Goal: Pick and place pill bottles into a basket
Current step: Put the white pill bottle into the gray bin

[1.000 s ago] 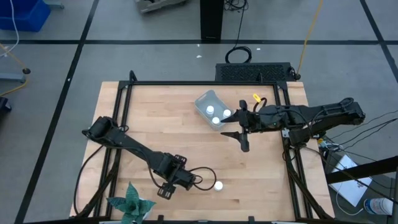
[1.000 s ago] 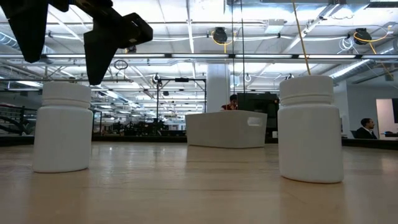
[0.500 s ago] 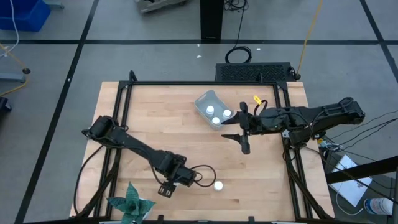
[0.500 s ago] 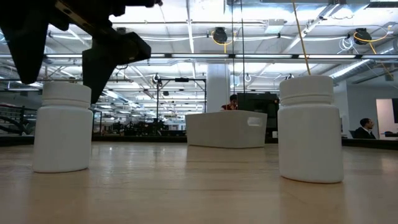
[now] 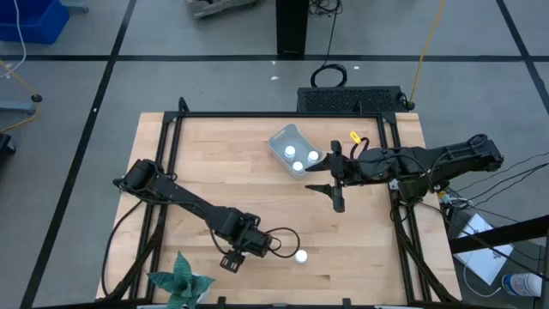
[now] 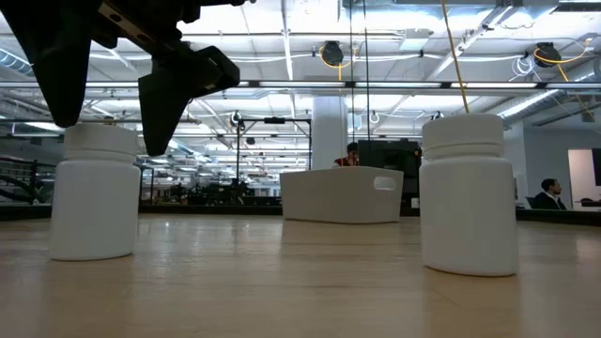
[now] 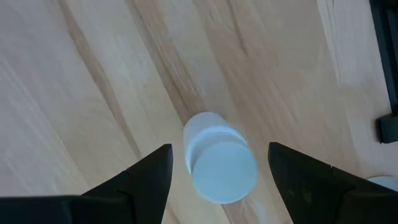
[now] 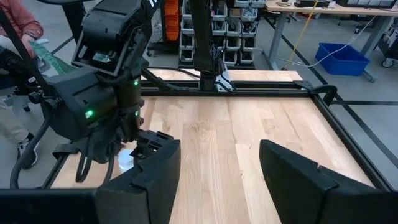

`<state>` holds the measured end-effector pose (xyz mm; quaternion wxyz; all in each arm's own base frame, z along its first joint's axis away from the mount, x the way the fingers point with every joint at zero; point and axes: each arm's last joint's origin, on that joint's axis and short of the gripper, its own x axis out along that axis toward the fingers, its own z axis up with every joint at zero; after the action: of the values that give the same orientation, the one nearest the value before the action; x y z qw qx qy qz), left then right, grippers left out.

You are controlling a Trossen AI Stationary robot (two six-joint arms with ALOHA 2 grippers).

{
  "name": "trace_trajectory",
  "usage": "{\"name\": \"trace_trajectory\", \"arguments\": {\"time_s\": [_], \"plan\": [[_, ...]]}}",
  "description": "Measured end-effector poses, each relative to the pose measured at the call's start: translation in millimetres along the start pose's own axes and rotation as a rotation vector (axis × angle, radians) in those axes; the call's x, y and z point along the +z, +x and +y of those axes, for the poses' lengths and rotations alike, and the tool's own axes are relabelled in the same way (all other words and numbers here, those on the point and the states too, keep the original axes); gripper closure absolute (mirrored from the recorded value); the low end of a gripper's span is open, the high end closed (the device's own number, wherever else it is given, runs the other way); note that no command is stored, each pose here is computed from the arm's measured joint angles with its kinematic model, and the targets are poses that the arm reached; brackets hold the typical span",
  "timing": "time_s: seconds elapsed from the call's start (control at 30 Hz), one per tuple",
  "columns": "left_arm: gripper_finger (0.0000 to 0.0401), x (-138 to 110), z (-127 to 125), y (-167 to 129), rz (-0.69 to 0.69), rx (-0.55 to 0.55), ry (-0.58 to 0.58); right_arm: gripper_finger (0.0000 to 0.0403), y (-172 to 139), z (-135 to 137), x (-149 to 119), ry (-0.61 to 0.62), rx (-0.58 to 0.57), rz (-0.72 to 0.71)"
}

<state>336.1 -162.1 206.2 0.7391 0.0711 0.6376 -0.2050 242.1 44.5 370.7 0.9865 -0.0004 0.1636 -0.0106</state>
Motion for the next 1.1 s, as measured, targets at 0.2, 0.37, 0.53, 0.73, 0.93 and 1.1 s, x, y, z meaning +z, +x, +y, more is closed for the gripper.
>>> {"name": "trace_trajectory", "arguments": {"time_s": [0.2,0.37,0.53,0.73,0.93,1.1], "plan": [[0.013,-4.2,0.6,5.0,0.02,-0.017,-0.01,0.0193,0.0,0.0,0.0,0.0,0.0,0.0],[0.013,-6.5,0.5,9.9,0.022,-0.041,-0.022,0.0193,-0.1,0.0,0.1,0.0,0.0,0.0],[0.013,-6.6,0.7,10.2,0.021,-0.04,-0.009,0.0193,-0.1,-0.7,0.2,0.0,-0.022,-0.002],[0.0146,-6.3,1.4,10.2,0.017,-0.015,0.027,0.0193,-0.2,-0.7,0.3,0.004,-0.023,-0.003],[0.0239,-5.9,5.7,8.9,0.012,-0.007,0.041,0.0193,-0.2,-0.7,0.3,0.004,-0.023,-0.003],[0.0239,-6.3,12.8,8.0,0.017,0.026,0.052,0.0193,-0.2,-0.7,-0.3,0.003,-0.023,0.003]]}}
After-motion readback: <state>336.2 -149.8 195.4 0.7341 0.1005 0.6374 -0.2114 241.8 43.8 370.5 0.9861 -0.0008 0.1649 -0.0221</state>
